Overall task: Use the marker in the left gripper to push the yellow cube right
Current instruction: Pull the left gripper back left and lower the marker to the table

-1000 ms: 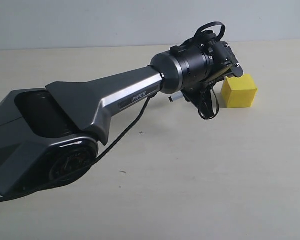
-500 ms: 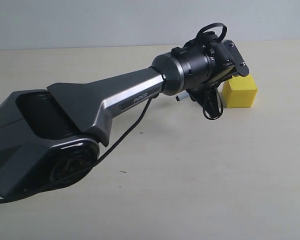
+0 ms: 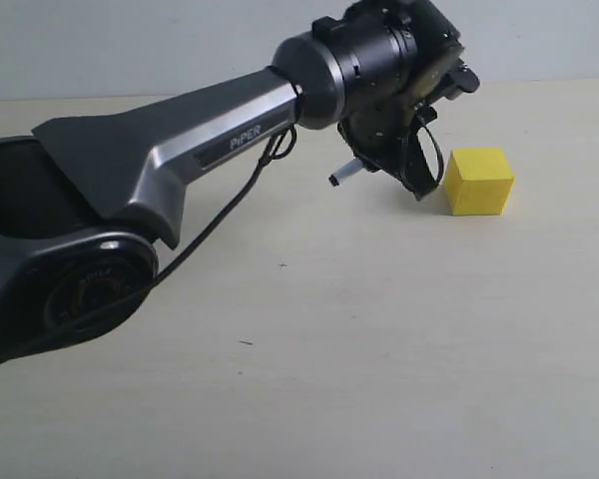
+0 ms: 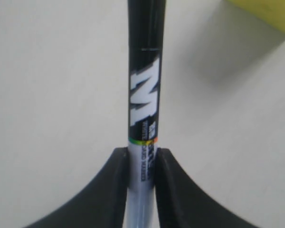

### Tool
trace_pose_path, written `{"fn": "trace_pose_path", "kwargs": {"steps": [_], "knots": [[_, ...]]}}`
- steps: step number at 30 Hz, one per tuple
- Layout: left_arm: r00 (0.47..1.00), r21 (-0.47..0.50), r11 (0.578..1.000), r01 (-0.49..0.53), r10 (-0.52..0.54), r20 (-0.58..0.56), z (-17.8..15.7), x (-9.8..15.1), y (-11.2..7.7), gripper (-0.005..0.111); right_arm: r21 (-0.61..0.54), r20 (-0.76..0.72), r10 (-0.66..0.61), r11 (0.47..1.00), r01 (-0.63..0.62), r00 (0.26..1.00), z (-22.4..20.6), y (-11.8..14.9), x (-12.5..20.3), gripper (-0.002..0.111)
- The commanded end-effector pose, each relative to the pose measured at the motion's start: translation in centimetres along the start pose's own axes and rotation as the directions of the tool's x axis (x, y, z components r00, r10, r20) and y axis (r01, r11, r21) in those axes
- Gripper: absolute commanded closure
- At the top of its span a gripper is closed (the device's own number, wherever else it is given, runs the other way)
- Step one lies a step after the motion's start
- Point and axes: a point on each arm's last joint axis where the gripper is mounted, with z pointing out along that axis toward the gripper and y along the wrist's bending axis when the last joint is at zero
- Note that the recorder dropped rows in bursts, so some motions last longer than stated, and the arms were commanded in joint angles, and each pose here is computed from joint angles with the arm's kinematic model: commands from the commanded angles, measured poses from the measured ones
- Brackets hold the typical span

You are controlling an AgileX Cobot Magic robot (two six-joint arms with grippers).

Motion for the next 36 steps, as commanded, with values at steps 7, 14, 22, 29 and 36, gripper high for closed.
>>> {"fn": "trace_pose_path", "kwargs": {"steps": [7,14,22,29,36], "knots": [[0.94,0.143,0.929,0.341,-0.334,-0.075,-1.7,1.0,2.5,0.107,0.006,0.004,-0.01,1.0,0.01,1.0,0.0,-0.1,0.1,0.108],[0.921,0.195,0.902,0.386,-0.366,-0.131,-3.1,1.9,2.2,0.107,0.006,0.004,-0.01,1.0,0.01,1.0,0.0,-0.1,0.1,0.108],[0.868,0.184,0.858,0.479,-0.432,-0.245,-5.5,5.7,1.8,0.107,0.006,0.004,-0.01,1.0,0.01,1.0,0.0,-0.1,0.1,0.108],[0.751,0.249,0.71,0.659,-0.608,-0.256,-5.5,10.9,-0.3,0.107,0.006,0.004,-0.01,1.0,0.01,1.0,0.0,-0.1,0.1,0.108],[0.67,0.249,0.623,0.741,-0.667,-0.326,-2.2,13.7,-1.9,0.107,0.006,0.004,-0.01,1.0,0.01,1.0,0.0,-0.1,0.1,0.108]]}}
